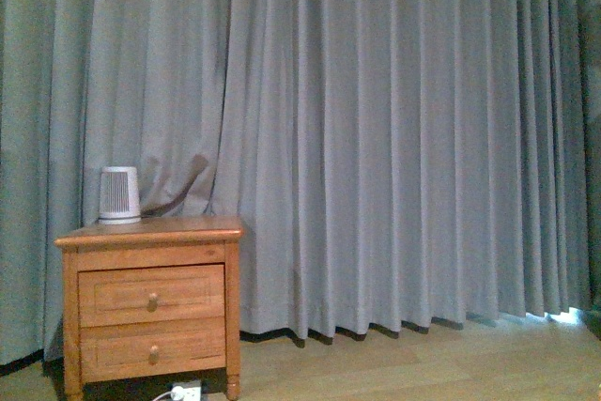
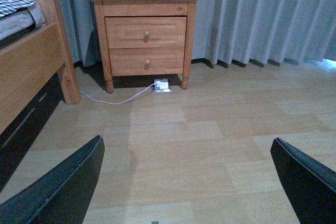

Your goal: Put away toys

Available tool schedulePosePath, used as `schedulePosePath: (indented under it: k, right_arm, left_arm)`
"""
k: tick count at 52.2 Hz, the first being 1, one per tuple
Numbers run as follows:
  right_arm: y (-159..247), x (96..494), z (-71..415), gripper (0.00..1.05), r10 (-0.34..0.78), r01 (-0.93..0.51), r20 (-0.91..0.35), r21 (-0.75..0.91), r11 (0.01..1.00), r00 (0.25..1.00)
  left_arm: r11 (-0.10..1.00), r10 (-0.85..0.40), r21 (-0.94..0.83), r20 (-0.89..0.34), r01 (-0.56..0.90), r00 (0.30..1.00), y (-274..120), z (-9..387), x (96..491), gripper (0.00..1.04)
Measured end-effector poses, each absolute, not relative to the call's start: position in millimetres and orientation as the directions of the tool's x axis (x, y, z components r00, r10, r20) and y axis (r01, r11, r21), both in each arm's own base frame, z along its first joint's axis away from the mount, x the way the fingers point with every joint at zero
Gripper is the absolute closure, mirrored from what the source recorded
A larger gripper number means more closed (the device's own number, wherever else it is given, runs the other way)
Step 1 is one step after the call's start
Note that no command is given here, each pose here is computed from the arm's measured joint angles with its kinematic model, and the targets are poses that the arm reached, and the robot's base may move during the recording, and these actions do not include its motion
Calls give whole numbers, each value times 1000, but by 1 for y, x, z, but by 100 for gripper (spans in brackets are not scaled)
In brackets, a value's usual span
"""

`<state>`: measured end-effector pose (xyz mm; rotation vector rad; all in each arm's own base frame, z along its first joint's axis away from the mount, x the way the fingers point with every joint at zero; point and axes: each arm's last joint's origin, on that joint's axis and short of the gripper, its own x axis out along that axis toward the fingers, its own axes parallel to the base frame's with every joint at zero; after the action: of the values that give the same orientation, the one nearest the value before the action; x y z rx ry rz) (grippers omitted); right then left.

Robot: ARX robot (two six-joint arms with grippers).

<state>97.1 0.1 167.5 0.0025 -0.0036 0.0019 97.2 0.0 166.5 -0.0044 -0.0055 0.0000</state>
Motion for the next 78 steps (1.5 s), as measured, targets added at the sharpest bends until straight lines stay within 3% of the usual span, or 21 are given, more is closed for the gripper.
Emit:
schedulePosePath:
  k: [78]
  right_arm:
    - [0, 97, 167, 99, 1, -1, 4, 3, 1000, 1000]
  left_arm:
    - [1000, -1, -4, 6, 1, 1000, 0, 167, 97, 6]
